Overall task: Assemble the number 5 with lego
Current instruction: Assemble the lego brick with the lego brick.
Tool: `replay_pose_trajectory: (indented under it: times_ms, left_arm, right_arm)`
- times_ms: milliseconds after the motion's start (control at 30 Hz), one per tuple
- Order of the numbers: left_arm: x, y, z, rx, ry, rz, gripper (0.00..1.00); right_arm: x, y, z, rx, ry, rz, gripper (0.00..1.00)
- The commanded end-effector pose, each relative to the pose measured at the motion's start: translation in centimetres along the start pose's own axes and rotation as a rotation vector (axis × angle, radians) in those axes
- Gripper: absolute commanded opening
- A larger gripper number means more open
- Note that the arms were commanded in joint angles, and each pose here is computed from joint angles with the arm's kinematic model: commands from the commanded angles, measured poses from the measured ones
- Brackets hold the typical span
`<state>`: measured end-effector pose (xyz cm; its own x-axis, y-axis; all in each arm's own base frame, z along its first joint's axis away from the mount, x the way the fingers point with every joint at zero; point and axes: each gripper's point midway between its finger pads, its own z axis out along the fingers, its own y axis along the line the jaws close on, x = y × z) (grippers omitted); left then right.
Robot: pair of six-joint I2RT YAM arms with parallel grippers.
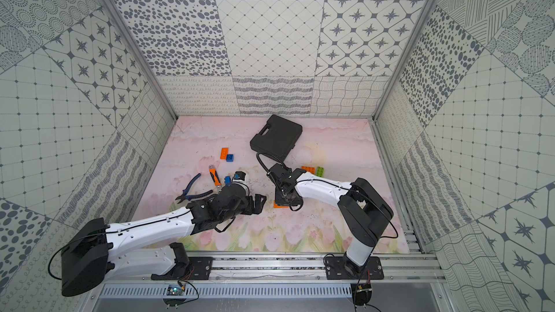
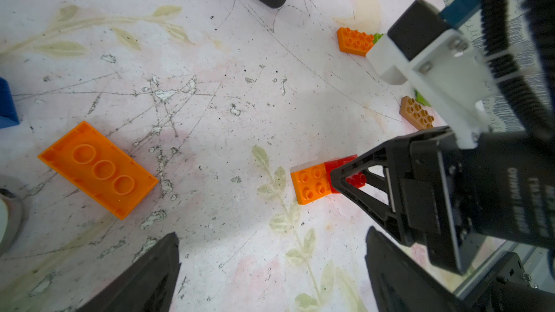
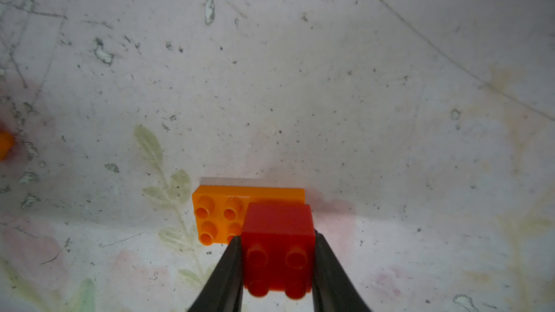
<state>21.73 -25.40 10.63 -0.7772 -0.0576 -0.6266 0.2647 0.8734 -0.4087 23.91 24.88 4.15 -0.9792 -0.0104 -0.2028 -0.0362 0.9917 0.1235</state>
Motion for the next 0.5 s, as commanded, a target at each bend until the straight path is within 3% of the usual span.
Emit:
replay_pose_trajectory:
  times_ms: [0,467]
  left_arm:
    - [-0.8,-0.2,0.1,0.007,-0.034,-0.015,1.00]
    - [-1.0,0.0,0.1,0.002,-0.038,-0.024,1.00]
  right_arm:
    - [0.2,-0.2,1.1,0.035,0.015,0.016,0.32]
    - [1.4,-1.0,3.3,0.092,0.086,-0.013,0.32]
